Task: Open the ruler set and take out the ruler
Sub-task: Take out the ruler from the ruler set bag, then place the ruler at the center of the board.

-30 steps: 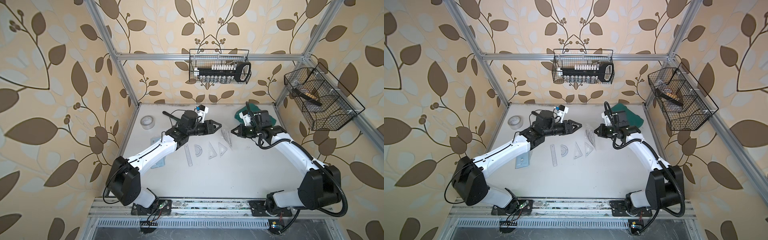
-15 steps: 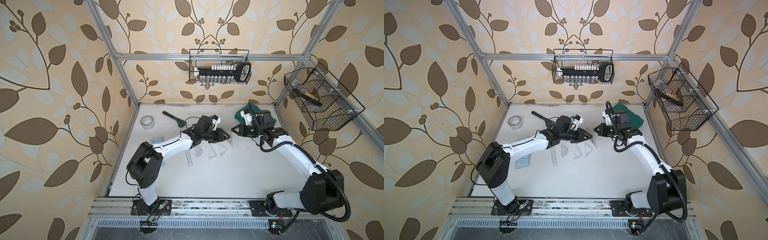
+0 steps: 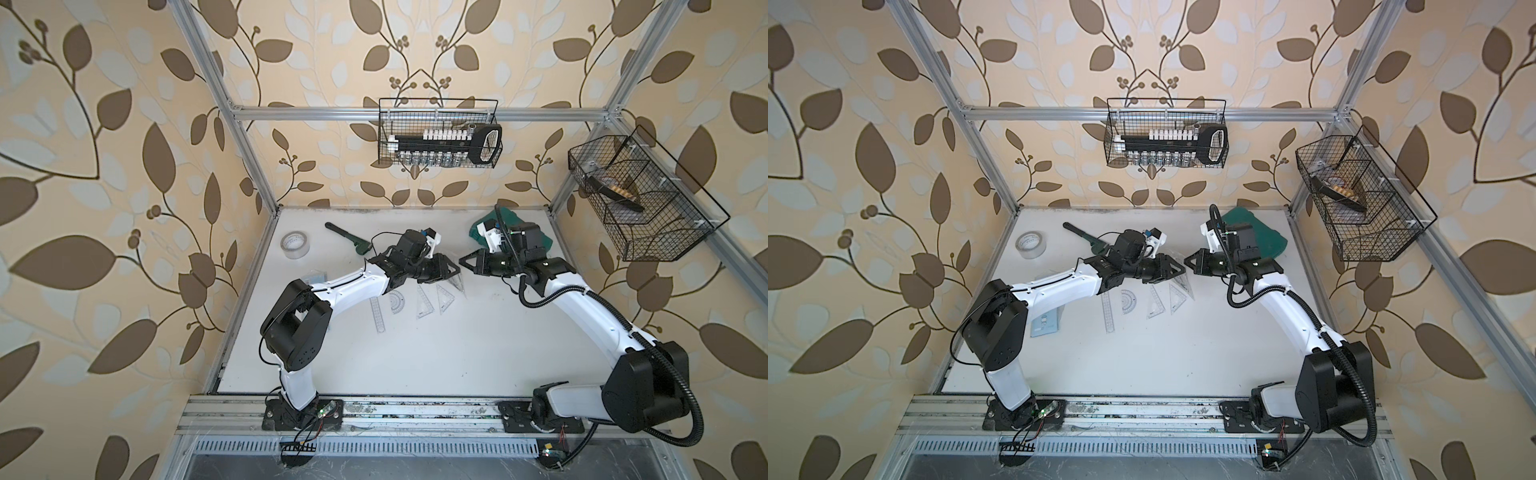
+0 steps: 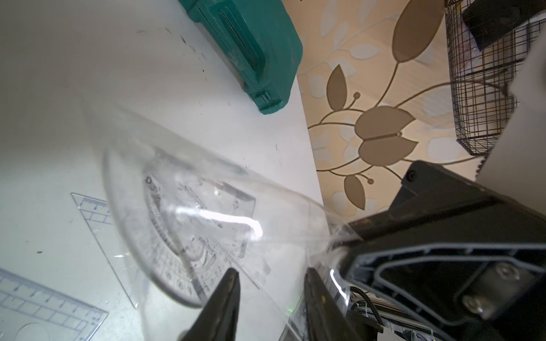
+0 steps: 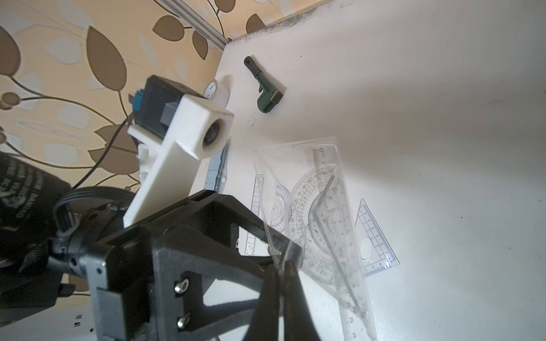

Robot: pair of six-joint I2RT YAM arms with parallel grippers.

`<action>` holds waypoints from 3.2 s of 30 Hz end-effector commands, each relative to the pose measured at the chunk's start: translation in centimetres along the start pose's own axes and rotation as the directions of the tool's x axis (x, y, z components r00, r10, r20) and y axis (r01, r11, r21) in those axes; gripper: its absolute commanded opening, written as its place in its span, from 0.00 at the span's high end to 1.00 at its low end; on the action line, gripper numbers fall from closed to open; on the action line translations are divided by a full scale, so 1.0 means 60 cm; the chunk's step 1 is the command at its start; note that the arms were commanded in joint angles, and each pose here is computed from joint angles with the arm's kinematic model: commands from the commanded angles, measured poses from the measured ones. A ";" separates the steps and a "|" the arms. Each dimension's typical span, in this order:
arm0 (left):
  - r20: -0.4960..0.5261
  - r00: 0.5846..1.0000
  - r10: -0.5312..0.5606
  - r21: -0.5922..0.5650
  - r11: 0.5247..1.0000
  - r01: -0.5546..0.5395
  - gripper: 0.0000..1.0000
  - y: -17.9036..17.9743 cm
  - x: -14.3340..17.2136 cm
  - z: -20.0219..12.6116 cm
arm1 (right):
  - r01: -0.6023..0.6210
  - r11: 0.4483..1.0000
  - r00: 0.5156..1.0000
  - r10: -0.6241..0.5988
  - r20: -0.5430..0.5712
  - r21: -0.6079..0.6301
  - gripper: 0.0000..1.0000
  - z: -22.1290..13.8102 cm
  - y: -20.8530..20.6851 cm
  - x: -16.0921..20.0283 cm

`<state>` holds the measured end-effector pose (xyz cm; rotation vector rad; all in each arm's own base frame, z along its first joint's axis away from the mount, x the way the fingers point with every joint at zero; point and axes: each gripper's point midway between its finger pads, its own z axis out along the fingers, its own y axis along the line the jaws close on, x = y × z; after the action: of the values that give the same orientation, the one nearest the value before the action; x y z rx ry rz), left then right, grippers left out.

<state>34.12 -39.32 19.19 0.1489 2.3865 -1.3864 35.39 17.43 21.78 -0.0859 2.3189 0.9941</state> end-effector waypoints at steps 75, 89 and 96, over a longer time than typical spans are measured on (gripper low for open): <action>0.202 0.960 0.192 -0.026 0.981 -0.190 1.00 -0.118 -0.039 -0.149 | 0.121 0.958 0.990 -0.136 0.039 0.261 1.00 -0.004 -0.064 0.017; 0.026 0.999 -0.022 -0.019 1.000 0.023 1.00 -0.002 0.119 -0.112 | 0.113 0.929 0.980 -0.162 0.114 0.352 1.00 -0.102 -0.073 -0.002; -0.070 0.991 -0.112 -0.052 0.993 0.109 1.00 0.040 0.192 -0.030 | 0.111 0.930 0.980 -0.162 0.118 0.351 1.00 -0.110 -0.072 0.000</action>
<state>23.66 -35.62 13.18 0.0732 2.5767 -1.2862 33.62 10.17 22.42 -0.0189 2.2769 0.5198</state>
